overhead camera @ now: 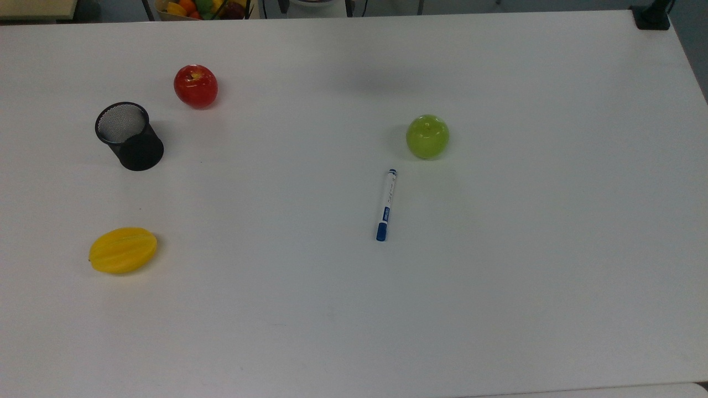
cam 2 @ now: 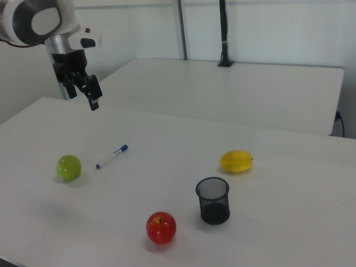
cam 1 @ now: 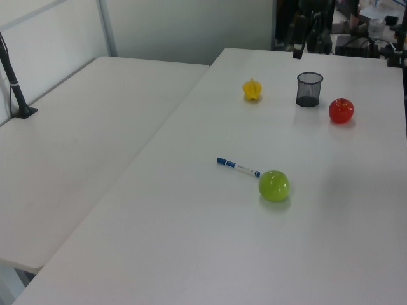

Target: Take marker pen

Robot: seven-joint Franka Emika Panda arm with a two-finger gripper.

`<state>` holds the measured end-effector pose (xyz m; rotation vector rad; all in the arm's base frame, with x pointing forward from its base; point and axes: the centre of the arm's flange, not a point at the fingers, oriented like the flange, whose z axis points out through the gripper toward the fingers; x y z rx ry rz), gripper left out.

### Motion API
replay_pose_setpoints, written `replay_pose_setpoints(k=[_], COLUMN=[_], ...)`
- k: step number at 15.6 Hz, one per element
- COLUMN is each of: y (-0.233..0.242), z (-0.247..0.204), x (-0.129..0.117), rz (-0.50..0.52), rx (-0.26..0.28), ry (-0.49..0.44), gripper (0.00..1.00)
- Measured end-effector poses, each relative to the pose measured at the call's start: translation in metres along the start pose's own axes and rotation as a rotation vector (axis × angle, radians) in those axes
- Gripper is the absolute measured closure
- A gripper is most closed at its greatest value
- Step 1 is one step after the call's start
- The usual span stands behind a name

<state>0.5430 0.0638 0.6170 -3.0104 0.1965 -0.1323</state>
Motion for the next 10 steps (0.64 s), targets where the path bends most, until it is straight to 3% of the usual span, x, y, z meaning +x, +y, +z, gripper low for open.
replay_pose_setpoints(k=[5, 10], y=[0.018, 0.040], z=[-0.005, 0.000], x=[-0.002, 0.006], rz=[-0.019, -0.181], rx=[-0.055, -0.058], ry=[0.002, -0.012], gripper=[0.00, 0.00])
